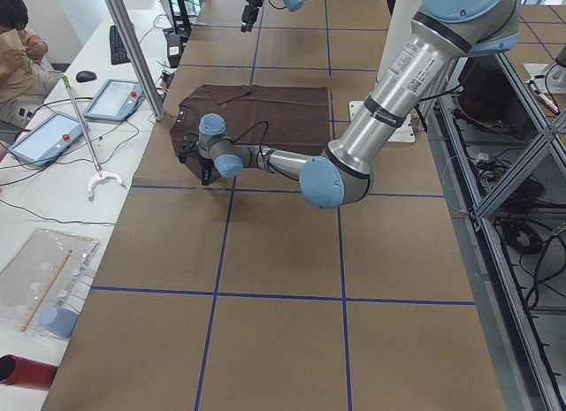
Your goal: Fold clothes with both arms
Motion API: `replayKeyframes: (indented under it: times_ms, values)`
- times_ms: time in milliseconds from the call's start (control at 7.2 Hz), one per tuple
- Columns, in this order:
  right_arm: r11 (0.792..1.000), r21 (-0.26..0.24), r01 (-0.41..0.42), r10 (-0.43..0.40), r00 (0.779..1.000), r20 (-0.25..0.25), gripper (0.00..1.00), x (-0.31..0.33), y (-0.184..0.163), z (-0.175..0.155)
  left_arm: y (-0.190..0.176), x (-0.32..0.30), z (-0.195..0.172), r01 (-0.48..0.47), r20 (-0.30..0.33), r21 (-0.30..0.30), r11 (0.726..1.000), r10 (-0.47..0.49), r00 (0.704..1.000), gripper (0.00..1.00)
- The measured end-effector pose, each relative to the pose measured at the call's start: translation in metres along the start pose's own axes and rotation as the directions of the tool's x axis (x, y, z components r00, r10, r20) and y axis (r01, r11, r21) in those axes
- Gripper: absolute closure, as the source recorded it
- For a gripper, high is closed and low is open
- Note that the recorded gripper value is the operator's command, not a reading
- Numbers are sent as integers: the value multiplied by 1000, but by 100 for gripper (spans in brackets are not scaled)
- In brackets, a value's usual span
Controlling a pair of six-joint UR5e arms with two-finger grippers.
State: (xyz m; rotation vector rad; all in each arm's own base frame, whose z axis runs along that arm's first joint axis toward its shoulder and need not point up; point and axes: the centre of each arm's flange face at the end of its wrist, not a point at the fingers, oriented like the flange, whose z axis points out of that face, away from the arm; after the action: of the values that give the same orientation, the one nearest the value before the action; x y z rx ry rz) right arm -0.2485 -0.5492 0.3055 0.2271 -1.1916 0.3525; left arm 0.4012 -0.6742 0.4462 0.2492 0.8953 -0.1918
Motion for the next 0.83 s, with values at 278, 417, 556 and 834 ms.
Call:
replayKeyframes:
  times_ms: [278,417,556,834]
  values:
    - [1000,1,-6,6,1000,-4,0,2,0,1,4,1,3,-3,1,-5,1000,3,1000,41]
    - [1000,1,-9,9,1000,-5,0,3,1,1,5,1,4,-4,2,-7,1000,4,1000,50]
    - [1000,1,-9,9,1000,-5,0,3,1,1,6,0,5,-2,4,-9,1000,3,1000,71]
    - [1000,2,-12,12,1000,-4,0,3,1,0,6,-1,5,0,7,-11,1000,0,1000,100]
